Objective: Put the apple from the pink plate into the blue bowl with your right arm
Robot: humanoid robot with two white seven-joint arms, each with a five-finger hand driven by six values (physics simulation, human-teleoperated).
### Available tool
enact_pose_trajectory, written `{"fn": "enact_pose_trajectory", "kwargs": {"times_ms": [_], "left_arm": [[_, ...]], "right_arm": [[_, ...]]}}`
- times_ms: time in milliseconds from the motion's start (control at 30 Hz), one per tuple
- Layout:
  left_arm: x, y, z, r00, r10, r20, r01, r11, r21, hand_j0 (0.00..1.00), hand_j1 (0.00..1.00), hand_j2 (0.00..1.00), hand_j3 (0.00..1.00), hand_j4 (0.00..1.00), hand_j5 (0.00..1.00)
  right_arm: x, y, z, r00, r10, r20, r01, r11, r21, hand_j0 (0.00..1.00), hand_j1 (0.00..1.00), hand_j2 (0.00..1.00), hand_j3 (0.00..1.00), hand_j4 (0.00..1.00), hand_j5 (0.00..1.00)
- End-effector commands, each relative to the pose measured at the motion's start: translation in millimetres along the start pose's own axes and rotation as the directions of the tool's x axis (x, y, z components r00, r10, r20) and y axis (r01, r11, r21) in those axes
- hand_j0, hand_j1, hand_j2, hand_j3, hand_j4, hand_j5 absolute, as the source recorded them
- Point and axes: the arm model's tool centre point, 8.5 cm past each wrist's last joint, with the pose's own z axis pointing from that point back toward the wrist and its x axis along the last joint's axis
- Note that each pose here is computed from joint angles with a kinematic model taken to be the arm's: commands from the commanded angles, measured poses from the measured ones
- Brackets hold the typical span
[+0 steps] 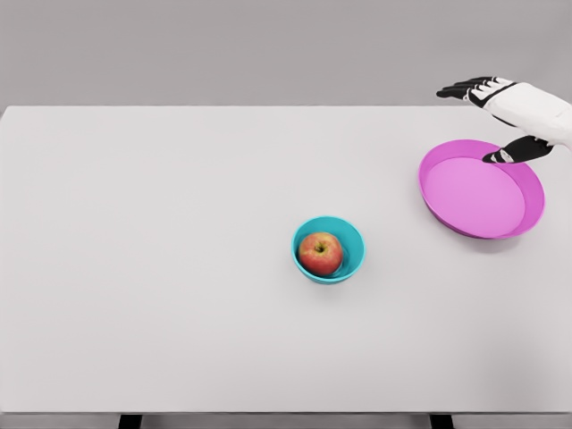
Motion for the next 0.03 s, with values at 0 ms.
{"fn": "enact_pose_trajectory", "kwargs": {"times_ms": [0], "left_arm": [[-4.4, -0.5, 0.4, 1.0, -0.004, -0.01, 0.003, 1.0, -0.003, 1.0, 1.0, 1.0, 1.0, 1.0, 1.0]], "right_arm": [[-0.4, -1.8, 1.3, 1.0, -0.003, -0.001, 0.003, 1.0, -0.005, 1.0, 1.0, 1.0, 1.0, 1.0, 1.0]]}}
